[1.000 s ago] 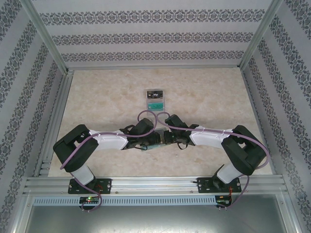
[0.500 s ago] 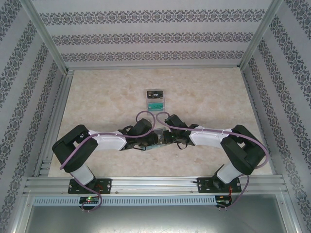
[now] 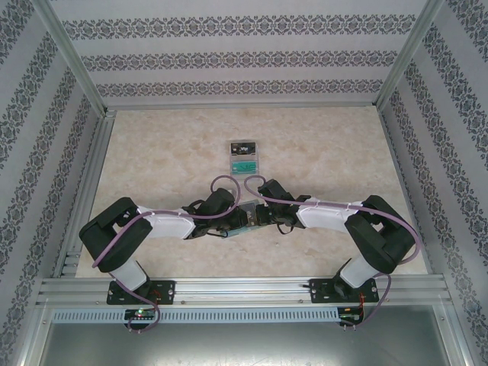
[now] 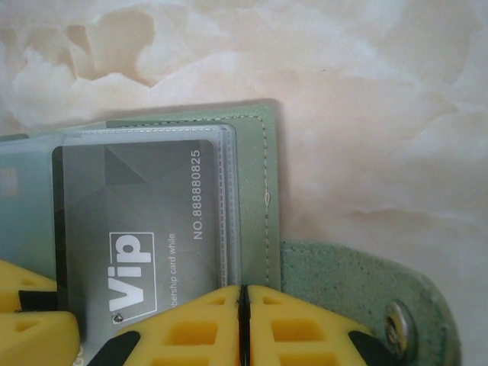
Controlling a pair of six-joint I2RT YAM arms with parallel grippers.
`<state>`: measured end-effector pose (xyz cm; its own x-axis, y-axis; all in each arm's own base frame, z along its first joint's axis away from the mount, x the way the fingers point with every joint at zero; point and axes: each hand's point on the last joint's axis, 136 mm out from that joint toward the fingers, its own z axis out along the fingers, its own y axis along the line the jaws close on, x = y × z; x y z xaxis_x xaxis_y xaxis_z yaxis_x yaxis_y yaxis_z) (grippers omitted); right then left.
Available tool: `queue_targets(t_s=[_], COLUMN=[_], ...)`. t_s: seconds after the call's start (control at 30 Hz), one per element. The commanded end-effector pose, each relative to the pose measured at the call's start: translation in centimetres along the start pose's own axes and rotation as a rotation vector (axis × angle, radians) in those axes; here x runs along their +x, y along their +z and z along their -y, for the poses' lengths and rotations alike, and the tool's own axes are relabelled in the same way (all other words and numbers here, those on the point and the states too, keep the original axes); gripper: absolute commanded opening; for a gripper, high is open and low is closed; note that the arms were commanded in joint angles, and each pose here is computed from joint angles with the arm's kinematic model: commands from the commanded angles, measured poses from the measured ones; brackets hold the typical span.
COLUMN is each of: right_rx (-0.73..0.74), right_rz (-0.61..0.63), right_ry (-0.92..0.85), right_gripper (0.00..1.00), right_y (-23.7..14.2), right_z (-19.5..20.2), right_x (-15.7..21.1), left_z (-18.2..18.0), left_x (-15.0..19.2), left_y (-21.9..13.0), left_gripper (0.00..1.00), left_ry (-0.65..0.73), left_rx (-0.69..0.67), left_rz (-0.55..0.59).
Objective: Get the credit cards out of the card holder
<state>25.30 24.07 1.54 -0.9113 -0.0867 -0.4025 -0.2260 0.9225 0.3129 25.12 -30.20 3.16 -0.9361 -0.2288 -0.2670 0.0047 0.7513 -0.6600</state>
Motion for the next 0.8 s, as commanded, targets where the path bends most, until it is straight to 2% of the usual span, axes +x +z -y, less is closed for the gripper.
queue_targets(t_s=[0.0, 0.3, 0.4, 0.77], right_rx=[0.028, 0.033, 0.036, 0.049], right_rz=[-0.100, -0.105, -0.106, -0.117], right_ry=[0.026, 0.034, 0.037, 0.053], right_gripper=[0.11, 0.12, 0.12, 0.11], right_y=[1.4, 1.6, 1.6, 1.9], right_z=[1.0, 1.3, 1.4, 1.9], right_x=[2.7, 2.7, 2.8, 2.9], left_z=[1.9, 2.3, 2.4, 0.3], left_x=[-0.1, 0.0, 0.0, 0.6], left_y=[-0.3, -0.7, -0.9, -1.4], left_gripper=[0.19, 0.08, 0.00, 0.00], left_ry=[-0.001, 0.002, 0.005, -0.029], left_rx=[0.102, 0.138, 0.140, 0.079], left_rz=[-0.002, 0.004, 0.004, -0.001])
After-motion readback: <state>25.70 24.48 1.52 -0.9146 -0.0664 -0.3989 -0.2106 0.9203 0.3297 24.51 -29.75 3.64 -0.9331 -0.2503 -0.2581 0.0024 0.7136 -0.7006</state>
